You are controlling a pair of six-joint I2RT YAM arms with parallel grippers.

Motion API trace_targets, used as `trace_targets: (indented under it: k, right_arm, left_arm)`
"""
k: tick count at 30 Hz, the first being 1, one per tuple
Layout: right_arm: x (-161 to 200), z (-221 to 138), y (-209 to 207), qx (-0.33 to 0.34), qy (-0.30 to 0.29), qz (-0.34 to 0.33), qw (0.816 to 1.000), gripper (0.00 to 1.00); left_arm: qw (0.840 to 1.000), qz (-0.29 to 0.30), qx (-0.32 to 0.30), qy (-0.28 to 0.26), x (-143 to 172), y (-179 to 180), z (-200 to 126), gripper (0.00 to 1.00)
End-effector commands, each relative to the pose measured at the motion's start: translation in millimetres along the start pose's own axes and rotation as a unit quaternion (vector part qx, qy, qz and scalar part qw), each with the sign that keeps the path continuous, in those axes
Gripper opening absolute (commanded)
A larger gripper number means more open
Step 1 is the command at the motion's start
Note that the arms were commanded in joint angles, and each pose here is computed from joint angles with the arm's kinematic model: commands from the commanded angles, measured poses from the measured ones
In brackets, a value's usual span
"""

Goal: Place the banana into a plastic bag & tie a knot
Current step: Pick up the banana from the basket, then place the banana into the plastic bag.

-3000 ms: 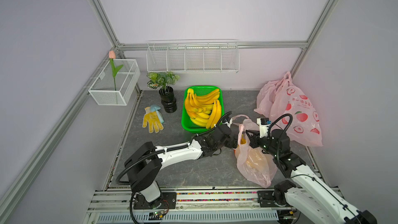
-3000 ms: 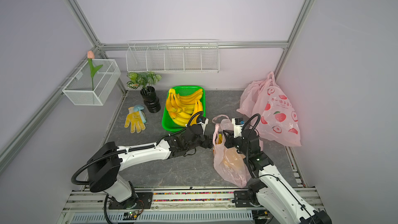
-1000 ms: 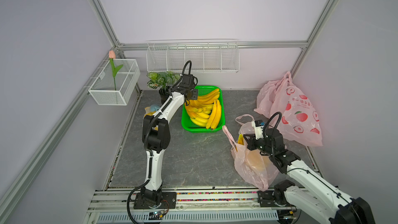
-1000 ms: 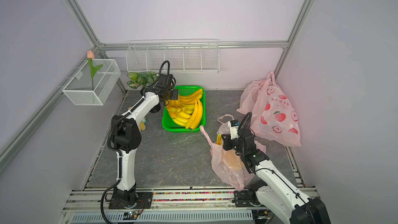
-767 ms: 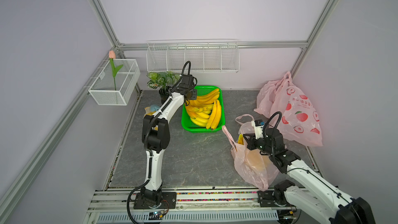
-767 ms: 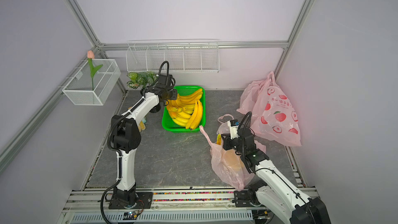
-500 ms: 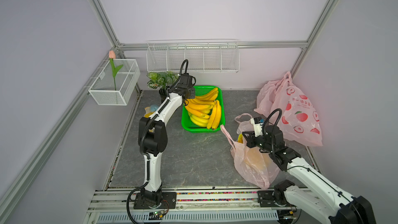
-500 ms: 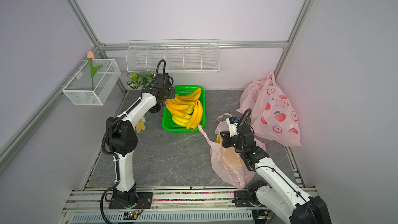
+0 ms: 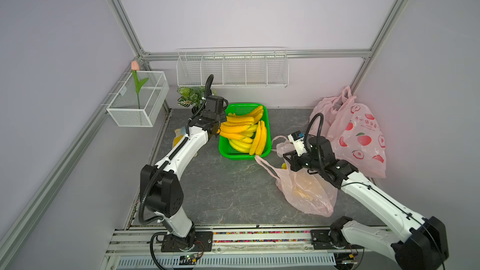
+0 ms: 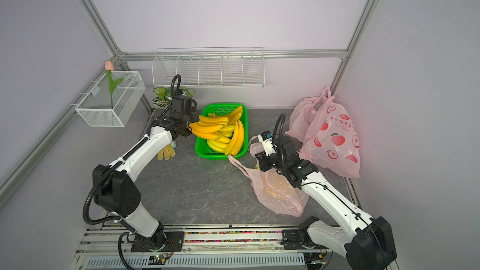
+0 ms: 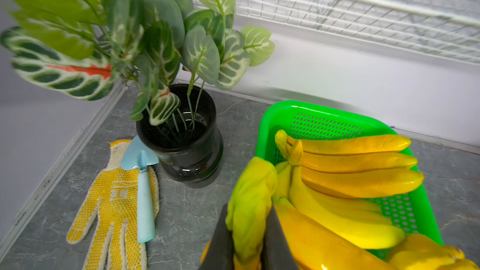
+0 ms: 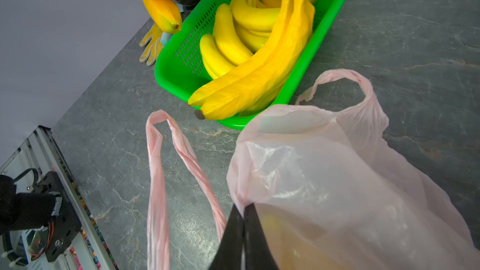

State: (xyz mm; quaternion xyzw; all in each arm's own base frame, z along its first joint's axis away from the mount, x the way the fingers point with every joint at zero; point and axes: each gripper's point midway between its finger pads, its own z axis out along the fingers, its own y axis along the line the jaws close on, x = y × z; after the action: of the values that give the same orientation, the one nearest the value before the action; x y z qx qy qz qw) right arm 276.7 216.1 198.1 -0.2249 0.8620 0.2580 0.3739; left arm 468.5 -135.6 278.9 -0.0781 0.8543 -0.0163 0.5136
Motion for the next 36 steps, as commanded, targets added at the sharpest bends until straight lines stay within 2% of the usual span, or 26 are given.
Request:
trace_targets:
  k: [1,4,8,12,16,22,26,28,34,36]
  right_arm:
    - [1,-1,3,0.007,0.024,-0.029,0.999,0.07]
    - [2,-3,-1,0.013,0.02,-0.025,0.999,0.06]
    - [11,-8,4,-0.019,0.003,-0.01,1.0,0.07]
    - [13,-11,18,-0.066,-0.027,-0.007,0.997,0.07]
    - [19,-11,23,-0.085,-0.041,-0.008,0.996,0.07]
    - [14,-21,18,-0.084,-0.075,0.02,0.993,0.06]
    - [-3,-39,2,-0.082,-0.126,0.074,0.986,0.07]
    - [-8,-45,2,-0.088,-0.144,0.078,0.983,0.07]
    - [-2,-44,1,-0.092,-0.138,0.081,0.983,0.07]
    - [-1,-45,1,-0.092,-0.141,0.083,0.982,0.07]
  left_arm:
    - [0.998,-0.018,0.016,-0.05,-10,-17,-38,0.0]
    - [0.999,0.003,0.021,-0.049,12,-27,-56,0.0]
    - [0.999,0.024,0.005,-0.047,36,-32,-65,0.0]
    - [0.997,0.056,-0.001,-0.051,48,-54,-71,0.0]
    - [0.997,0.056,-0.01,-0.053,52,-65,-70,0.0]
    - [0.996,0.066,-0.023,-0.057,56,-79,-71,0.0]
    - [0.996,0.069,-0.015,-0.05,75,-87,-78,0.0]
    - [0.996,0.071,-0.005,-0.046,84,-93,-82,0.0]
    - [0.993,0.104,-0.006,-0.045,107,-116,-92,0.0]
    - [0.992,0.113,-0.023,-0.047,113,-119,-93,0.0]
